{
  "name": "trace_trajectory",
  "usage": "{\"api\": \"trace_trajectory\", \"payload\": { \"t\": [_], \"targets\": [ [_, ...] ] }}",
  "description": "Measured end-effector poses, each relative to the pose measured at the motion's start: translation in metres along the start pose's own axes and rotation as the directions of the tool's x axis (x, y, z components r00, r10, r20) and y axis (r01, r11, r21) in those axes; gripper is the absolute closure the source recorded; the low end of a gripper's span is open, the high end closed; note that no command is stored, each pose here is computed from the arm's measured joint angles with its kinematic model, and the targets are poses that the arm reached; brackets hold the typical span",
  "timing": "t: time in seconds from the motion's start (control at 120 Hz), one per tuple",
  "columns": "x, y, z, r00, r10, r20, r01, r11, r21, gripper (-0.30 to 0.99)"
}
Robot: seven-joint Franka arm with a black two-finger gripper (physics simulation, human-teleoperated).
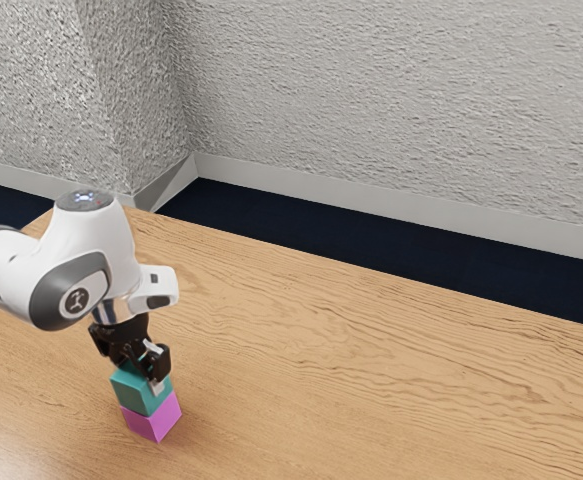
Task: Pick up the blue block with one arm, and put the blue block on the pink block with one arm
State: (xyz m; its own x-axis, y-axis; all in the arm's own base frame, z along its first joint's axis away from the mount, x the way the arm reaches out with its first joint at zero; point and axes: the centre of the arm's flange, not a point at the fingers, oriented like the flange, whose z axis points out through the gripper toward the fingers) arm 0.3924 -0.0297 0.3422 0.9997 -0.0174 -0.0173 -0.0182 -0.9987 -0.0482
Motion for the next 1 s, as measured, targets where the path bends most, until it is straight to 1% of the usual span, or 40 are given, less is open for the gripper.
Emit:
{"api": "trace_trajectory", "payload": {
  "t": [0.117, 0.183, 0.258, 0.35, 0.45, 0.567, 0.725, 1.0],
  "targets": [
    [-0.001, 0.0, 0.0, 1.0, -0.007, 0.001, 0.007, 1.0, -0.001, 0.39],
    [-0.001, 0.0, 0.001, 1.0, -0.01, 0.002, 0.01, 1.0, -0.004, 0.28],
    [-0.001, 0.0, 0.001, 1.0, -0.011, 0.002, 0.011, 1.0, -0.009, 0.2],
    [-0.001, 0.0, 0.001, 1.0, -0.011, 0.001, 0.011, 1.0, -0.012, 0.13],
    [-0.001, 0.001, 0.0, 1.0, -0.008, 0.001, 0.008, 1.0, -0.014, 0.08],
    [-0.001, 0.001, -0.008, 1.0, -0.006, -0.018, 0.006, 1.0, -0.01, 0.05],
    [-0.002, 0.001, -0.038, 0.997, -0.003, -0.072, 0.003, 1.0, 0.002, 0.02],
    [-0.003, 0.001, -0.049, 0.998, 0.003, -0.064, -0.003, 1.0, 0.004, 0.01]
  ]
}}
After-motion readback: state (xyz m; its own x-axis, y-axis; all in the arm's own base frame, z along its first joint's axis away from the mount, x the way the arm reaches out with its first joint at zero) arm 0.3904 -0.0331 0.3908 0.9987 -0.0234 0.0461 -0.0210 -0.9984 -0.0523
